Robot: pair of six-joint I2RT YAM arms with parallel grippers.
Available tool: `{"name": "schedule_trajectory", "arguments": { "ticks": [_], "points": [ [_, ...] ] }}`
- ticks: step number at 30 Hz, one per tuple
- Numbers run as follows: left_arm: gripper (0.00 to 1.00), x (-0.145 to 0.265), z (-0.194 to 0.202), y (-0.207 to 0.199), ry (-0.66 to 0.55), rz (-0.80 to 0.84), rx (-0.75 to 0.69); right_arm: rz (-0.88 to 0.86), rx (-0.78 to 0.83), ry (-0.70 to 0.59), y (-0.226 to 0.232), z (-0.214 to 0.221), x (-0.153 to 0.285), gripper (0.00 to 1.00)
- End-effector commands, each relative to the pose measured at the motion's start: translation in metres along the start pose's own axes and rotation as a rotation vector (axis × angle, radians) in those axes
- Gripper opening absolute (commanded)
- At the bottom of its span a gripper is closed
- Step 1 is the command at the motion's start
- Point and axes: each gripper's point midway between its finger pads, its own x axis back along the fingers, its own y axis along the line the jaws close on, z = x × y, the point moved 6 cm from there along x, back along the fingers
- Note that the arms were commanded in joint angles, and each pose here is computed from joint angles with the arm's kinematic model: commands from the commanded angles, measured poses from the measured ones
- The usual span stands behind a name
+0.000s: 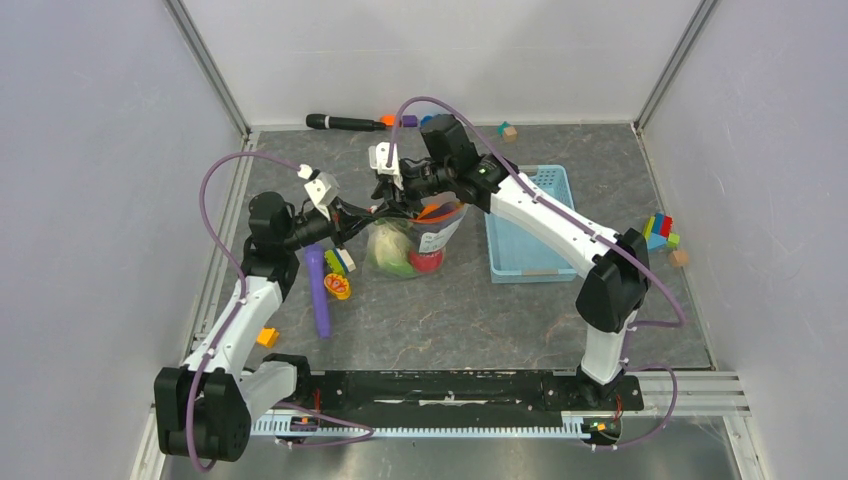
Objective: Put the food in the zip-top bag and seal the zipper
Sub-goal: Zip the zipper food storage bag at the center of the board.
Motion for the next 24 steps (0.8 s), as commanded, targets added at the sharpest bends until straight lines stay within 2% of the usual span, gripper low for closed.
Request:
{"name": "schedule_trajectory", "arguments": {
  "ticks": [1, 9, 14, 23, 24],
  "points": [
    [0.02, 0.003, -0.013, -0.004, -0.034, 0.024, -0.093, 0.0, 0.053, -0.032, -0.004, -0.017, 0.001, 0.43],
    [0.02, 0.004, -0.013, -0.005, -0.035, 0.03, -0.092, -0.018, 0.044, -0.021, -0.001, -0.011, -0.005, 0.4],
    [0.02, 0.004, -0.012, -0.006, -0.036, 0.031, -0.099, -0.032, 0.056, -0.029, 0.001, -0.013, -0.007, 0.34],
    [0.02, 0.005, -0.008, -0.005, -0.025, 0.017, -0.096, -0.025, 0.062, -0.001, 0.003, -0.011, -0.009, 0.07],
    [0.02, 0.006, -0.008, -0.006, -0.026, 0.017, -0.096, -0.021, 0.061, 0.004, 0.003, -0.011, -0.009, 0.02]
  ]
}}
